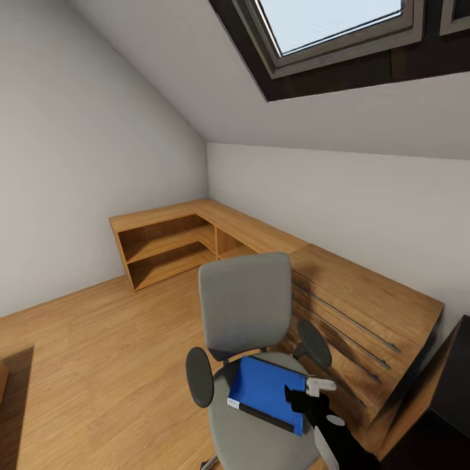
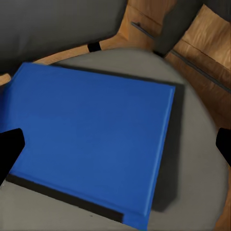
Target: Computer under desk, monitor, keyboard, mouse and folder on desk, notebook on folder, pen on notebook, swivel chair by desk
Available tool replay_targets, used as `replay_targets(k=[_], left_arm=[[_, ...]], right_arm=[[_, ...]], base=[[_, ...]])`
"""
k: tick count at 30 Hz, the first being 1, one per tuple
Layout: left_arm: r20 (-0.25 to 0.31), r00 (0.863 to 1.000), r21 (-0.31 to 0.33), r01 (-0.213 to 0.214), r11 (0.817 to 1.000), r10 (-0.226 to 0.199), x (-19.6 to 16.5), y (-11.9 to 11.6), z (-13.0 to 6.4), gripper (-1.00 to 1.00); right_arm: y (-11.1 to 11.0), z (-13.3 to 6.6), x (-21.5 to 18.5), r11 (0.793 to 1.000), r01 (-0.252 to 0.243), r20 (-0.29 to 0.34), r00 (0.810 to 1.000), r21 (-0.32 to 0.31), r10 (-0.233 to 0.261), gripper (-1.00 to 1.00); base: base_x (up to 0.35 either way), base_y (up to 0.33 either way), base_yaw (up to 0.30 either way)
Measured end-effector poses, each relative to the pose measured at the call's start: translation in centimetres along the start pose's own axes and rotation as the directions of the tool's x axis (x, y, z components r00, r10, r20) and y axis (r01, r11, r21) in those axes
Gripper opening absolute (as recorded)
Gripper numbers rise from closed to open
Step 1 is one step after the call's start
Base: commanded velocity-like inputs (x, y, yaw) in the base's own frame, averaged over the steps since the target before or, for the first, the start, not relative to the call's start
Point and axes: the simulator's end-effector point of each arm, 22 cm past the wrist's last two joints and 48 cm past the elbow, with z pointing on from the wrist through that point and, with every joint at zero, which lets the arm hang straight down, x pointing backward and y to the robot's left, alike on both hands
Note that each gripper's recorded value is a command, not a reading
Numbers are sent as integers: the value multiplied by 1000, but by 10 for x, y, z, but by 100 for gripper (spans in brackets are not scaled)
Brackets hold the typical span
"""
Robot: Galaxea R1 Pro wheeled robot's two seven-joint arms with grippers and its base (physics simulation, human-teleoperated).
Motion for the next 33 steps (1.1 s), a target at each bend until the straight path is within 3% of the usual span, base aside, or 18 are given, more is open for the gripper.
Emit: replay_targets(k=[9, 16, 33], left_arm=[[1, 1000, -1, 1, 1000, -1, 0, 0, 0, 100], [0, 1000, 0, 1, 1000, -1, 0, 0, 0, 100], [-1, 1000, -1, 0, 1000, 0, 1, 0, 0, 100]], right_arm=[[4, -1, -33, 1000, -1, 89, 996, -6, 2, 100], [30, -4, -47, 999, -22, 162, 986, -32, 27, 100], [36, -4, -39, 999, -31, 165, 986, -37, 37, 100]], base=[[0, 0, 1], [0, 0, 115], [0, 0, 197]])
